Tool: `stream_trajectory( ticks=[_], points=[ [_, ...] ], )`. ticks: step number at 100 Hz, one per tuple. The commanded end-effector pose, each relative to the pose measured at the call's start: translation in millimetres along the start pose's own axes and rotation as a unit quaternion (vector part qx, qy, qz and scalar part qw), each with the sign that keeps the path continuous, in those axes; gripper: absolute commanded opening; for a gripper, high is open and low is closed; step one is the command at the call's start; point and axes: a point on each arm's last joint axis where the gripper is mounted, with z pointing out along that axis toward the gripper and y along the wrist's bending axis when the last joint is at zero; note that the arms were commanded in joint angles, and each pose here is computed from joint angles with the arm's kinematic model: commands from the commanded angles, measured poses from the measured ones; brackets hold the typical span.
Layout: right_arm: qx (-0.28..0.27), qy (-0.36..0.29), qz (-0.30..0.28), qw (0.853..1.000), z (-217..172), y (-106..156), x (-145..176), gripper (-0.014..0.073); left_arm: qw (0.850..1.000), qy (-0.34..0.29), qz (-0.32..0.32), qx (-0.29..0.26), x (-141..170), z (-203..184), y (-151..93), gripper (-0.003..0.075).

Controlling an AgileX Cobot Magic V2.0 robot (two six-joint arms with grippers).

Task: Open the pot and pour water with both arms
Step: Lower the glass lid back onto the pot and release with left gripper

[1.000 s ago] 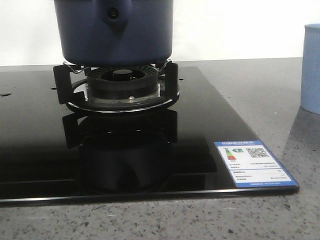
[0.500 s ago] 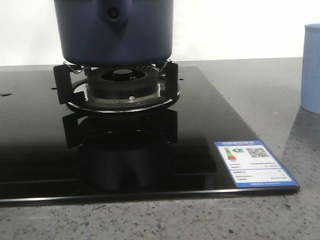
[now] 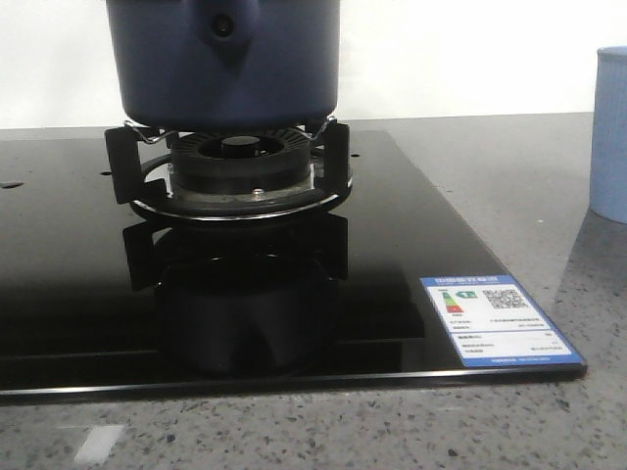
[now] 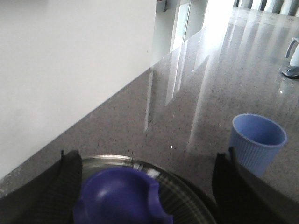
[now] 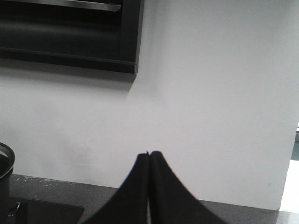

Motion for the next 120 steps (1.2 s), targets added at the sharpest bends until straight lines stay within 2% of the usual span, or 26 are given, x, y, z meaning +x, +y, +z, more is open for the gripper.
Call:
stream_trajectory(
  ticks=[1, 7, 12, 24, 31, 44, 56, 68, 81, 101, 120],
  points=[
    [-0.006, -0.045, 0.002, 0.999, 0.0, -0.2, -17.3, -0.0066, 0.998, -0.063, 0.011, 0.016, -37.9, -14.1, -20.5, 0.0534],
    [-0.006, -0.045, 0.002, 0.999, 0.0, -0.2, -17.3, -0.0066, 0.997, -0.072, 0.012, 0.014, -47.1, -20.2, -24.4, 0.0517],
    [-0.006, -0.045, 0.002, 0.999, 0.0, -0.2, -17.3, -0.0066, 0.997, -0.082, 0.009, 0.01, -54.6, -26.5, -27.0, 0.0469],
    [-0.003, -0.034, 0.003, 0.999, 0.1, -0.7, -15.4, -0.0066, 0.993, -0.111, 0.014, -0.03, -75.8, -51.6, -35.6, 0.0242],
    [0.001, -0.017, 0.004, 1.0, -1.1, -1.3, -12.7, -0.0067, 0.989, -0.135, 0.016, -0.064, -89.7, -72.2, -44.3, 0.0165],
    [-0.001, 0.015, 0.006, 1.0, -6.6, -0.3, -5.9, -0.0067, 0.978, -0.168, 0.031, -0.118, -109.1, -113.5, -68.4, 0.0152],
    [-0.025, 0.019, -0.009, 0.999, -16.5, 5.2, 4.8, -0.0074, 0.974, -0.158, 0.066, -0.151, -104.1, -136.0, -97.7, 0.0151],
    [-0.05, 0.018, -0.008, 0.999, -28.8, 10.6, 18.7, -0.0074, 0.975, -0.136, 0.068, -0.159, -74.5, -142.9, -125.0, 0.0132],
    [-0.071, 0.02, -0.003, 0.997, -40.0, 15.0, 34.7, -0.0074, 0.973, -0.118, 0.05, -0.192, -22.2, -151.9, -149.4, 0.0114],
    [-0.08, 0.029, 0.015, 0.996, -47.8, 17.8, 51.5, -0.0074, 0.96, -0.102, 0.019, -0.26, 62.0, -169.2, -170.2, 0.0114],
    [-0.081, 0.038, 0.014, 0.996, -47.9, 18.8, 57.4, -0.0074, 0.951, -0.112, 0.016, -0.289, 103.4, -179.6, -183.8, 0.0105]
  ],
)
